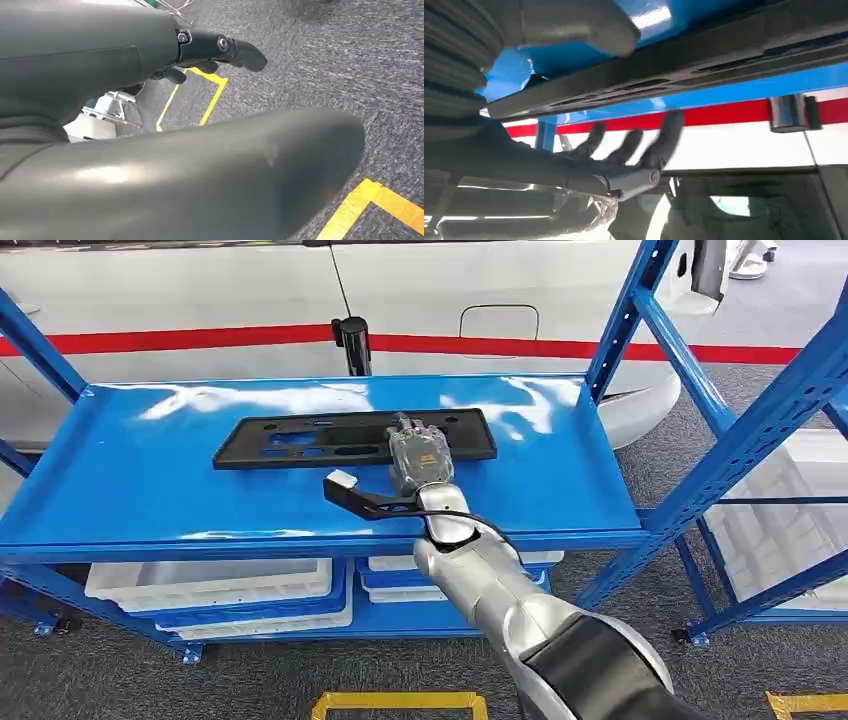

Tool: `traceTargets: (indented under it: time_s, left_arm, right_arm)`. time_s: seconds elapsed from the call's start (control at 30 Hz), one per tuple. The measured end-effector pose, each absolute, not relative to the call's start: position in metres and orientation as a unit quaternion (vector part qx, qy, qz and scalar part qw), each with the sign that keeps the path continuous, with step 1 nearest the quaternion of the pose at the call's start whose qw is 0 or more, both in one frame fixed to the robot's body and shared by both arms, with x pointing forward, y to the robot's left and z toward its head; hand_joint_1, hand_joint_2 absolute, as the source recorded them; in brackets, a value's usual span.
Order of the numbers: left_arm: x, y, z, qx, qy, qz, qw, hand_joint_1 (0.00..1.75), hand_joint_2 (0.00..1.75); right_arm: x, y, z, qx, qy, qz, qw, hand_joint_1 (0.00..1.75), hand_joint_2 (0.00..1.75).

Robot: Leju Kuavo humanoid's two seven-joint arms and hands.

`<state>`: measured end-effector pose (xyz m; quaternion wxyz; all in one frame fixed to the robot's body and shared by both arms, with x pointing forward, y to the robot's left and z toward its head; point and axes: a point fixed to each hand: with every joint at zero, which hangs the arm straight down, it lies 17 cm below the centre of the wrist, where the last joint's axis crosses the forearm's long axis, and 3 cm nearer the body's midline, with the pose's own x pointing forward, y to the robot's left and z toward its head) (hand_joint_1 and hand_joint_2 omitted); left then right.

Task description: Take the parts from the cabinet and place them on the table.

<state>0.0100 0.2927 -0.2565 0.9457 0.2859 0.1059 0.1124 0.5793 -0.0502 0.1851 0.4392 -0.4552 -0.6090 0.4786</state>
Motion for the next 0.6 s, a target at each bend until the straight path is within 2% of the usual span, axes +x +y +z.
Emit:
traceTargets:
  time_s: [0.2, 0.43, 0.47, 0.5, 0.53, 0.57, 0.6]
  left_arm:
    - [0.011, 0.295, -0.256, 0.289, 0.105, 0.113, 0.945, 0.0, 0.0]
    - [0.014, 0.297, -0.256, 0.292, 0.097, 0.111, 0.945, 0.0, 0.0]
    - [0.015, 0.298, -0.256, 0.292, 0.095, 0.11, 0.945, 0.0, 0.0]
    - [0.015, 0.298, -0.256, 0.293, 0.095, 0.11, 0.945, 0.0, 0.0]
    - [0.015, 0.298, -0.256, 0.293, 0.094, 0.11, 0.945, 0.0, 0.0]
    - [0.016, 0.299, -0.256, 0.293, 0.093, 0.111, 0.945, 0.0, 0.0]
    - [0.017, 0.299, -0.256, 0.293, 0.091, 0.111, 0.945, 0.0, 0.0]
  right_arm:
    - [0.582, -0.061, 0.182, -0.467, -0.6, 0.477, 0.442, 1.68, 1.75]
    - [0.583, -0.073, 0.174, -0.478, -0.587, 0.482, 0.441, 1.61, 1.75]
    - [0.583, -0.074, 0.173, -0.479, -0.586, 0.482, 0.441, 1.27, 1.75]
    - [0.582, -0.075, 0.172, -0.48, -0.584, 0.483, 0.441, 1.01, 1.75]
    - [0.582, -0.076, 0.171, -0.481, -0.583, 0.483, 0.442, 0.31, 1.75]
    - [0.583, -0.079, 0.17, -0.482, -0.582, 0.482, 0.444, 0.0, 1.75]
    - [0.583, -0.081, 0.169, -0.483, -0.581, 0.48, 0.445, 0.0, 1.75]
